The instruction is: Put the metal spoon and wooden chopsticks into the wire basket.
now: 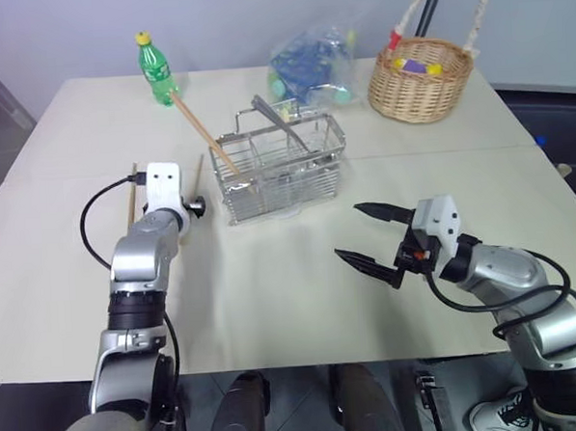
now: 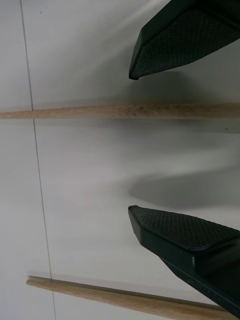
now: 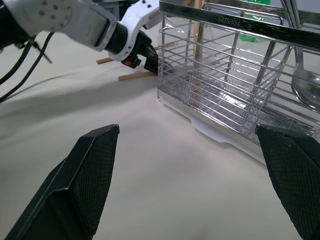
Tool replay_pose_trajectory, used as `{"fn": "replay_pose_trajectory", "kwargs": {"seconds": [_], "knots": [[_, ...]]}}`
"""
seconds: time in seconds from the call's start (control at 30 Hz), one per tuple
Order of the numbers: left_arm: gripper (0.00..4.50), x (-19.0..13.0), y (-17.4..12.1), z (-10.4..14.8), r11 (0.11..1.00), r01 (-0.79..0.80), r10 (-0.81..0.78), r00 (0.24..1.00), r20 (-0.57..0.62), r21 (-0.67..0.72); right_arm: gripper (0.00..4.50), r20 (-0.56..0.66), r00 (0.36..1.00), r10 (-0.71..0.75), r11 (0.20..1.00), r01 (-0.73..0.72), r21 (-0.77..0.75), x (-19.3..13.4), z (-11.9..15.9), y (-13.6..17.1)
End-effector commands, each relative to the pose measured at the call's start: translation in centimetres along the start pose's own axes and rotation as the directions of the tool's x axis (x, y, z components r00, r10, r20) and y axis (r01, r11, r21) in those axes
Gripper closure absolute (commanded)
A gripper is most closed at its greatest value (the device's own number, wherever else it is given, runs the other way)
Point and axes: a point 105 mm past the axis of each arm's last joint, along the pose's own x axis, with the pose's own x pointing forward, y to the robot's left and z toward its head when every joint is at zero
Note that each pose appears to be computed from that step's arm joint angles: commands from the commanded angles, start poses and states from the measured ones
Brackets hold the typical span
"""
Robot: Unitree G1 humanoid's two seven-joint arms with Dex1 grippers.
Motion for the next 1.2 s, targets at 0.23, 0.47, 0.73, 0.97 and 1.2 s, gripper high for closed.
{"fn": "replay_pose_trajectory", "kwargs": {"seconds": [0.23,0.47,0.73,0.97,1.2], "knots": [[0.24,0.1,0.4,0.0,0.999,0.006,-0.011,0.986,-0.167,-0.032,0.04,0.033,0.999,-0.016,0.999,0.017,-0.032,0.1,0.7,-0.1],[1.27,-0.1,0.0,-1.3,0.998,0.018,-0.031,0.976,-0.214,-0.062,0.00,0.031,0.999,-0.029,0.999,0.031,-0.037,0.0,0.6,-0.4],[4.47,-0.4,-0.1,-1.5,0.996,0.029,-0.045,0.977,-0.211,-0.079,0.00,0.028,0.999,-0.034,0.999,0.035,-0.039,-0.1,0.5,-0.6],[4.47,-0.6,0.4,-1.5,0.997,0.006,-0.021,0.981,-0.193,-0.075,0.00,0.020,0.999,-0.031,0.999,0.032,-0.036,-0.3,0.4,-0.7],[4.47,-1.9,4.0,2.8,0.975,-0.027,0.034,0.999,0.029,-0.220,0.00,0.018,0.999,-0.039,0.999,0.040,-0.034,-0.3,0.3,-0.8]]}}
